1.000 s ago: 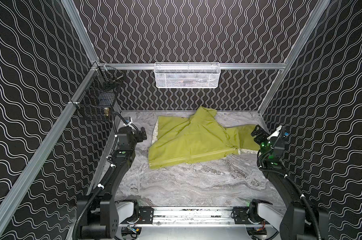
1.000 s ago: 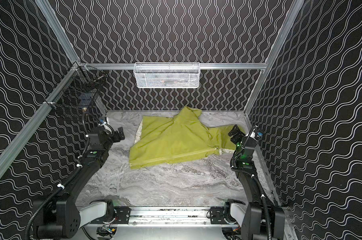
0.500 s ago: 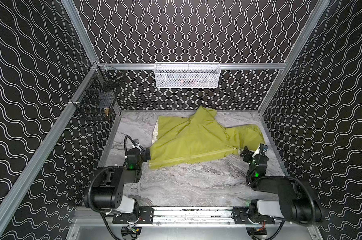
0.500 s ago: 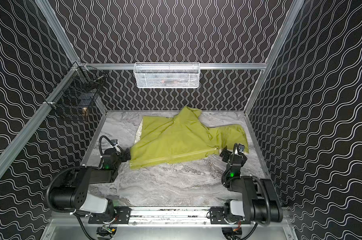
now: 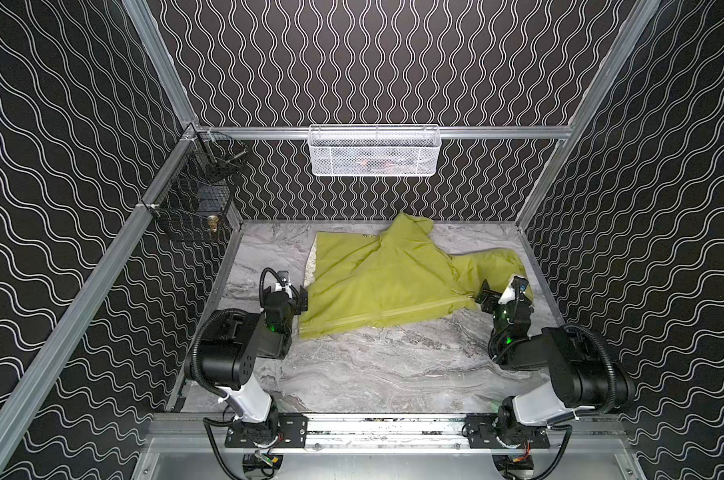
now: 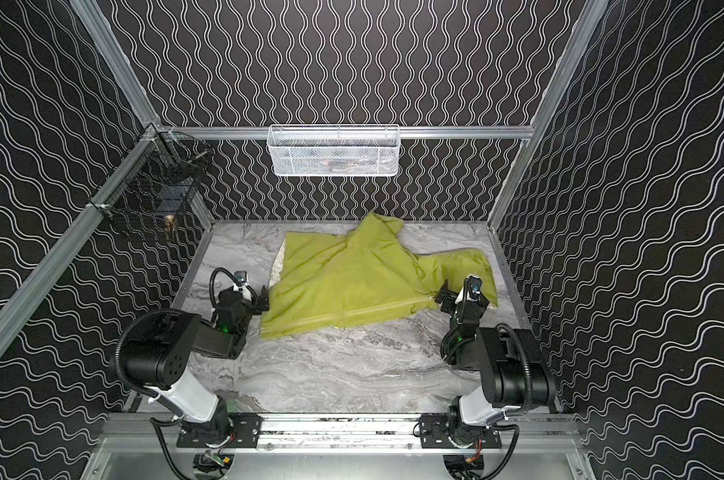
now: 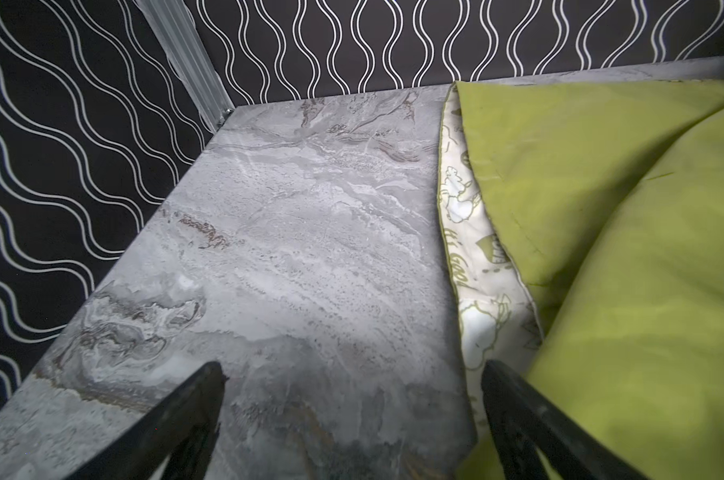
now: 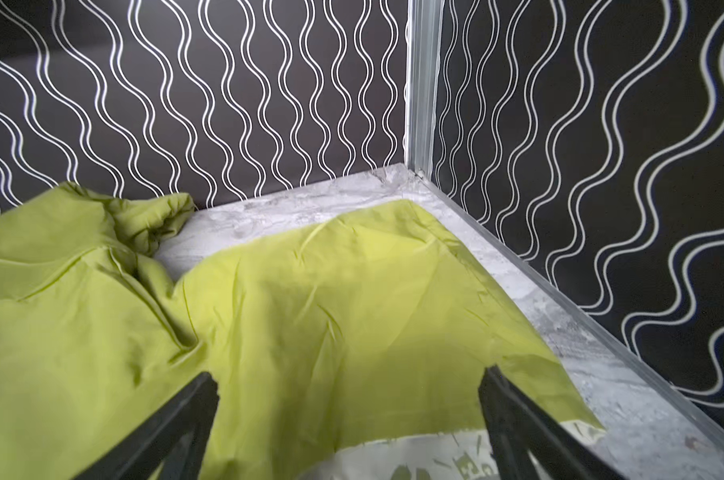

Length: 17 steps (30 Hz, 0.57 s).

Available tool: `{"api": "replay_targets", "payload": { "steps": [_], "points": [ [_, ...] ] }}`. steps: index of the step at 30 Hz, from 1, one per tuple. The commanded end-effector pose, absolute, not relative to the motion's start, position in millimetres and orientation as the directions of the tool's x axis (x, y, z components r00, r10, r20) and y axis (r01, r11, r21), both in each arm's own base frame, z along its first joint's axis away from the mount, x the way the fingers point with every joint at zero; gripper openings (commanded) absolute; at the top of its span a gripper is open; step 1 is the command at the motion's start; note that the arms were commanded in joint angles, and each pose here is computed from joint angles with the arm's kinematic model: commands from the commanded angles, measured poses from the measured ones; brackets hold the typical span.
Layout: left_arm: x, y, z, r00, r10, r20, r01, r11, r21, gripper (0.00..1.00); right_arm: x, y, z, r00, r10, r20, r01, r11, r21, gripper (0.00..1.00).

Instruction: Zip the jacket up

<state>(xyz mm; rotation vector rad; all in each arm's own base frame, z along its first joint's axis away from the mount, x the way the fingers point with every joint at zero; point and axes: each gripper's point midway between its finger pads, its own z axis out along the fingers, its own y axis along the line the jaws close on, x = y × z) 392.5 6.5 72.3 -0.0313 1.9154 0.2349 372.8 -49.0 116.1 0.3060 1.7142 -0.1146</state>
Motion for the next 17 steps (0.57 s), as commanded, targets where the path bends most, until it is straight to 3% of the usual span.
{"api": "replay_targets", "payload": {
  "steps": [1,17],
  "points": [
    [394.3,6.8,78.9,-0.330,0.112,-0.937,-0.144,0.975,0.167,0.99,373.2,-48.5,120.5,-0.121,0.120,-0.985,0.259,0.962,0.085,0.99],
    [394.4,6.2,79.0,-0.328,0.113,-0.938,-0.141,0.976,0.167,0.99,376.0,-43.8,120.1,-0.132,0.107,-0.985,0.232,0.970,0.074,0.99]
  ]
}}
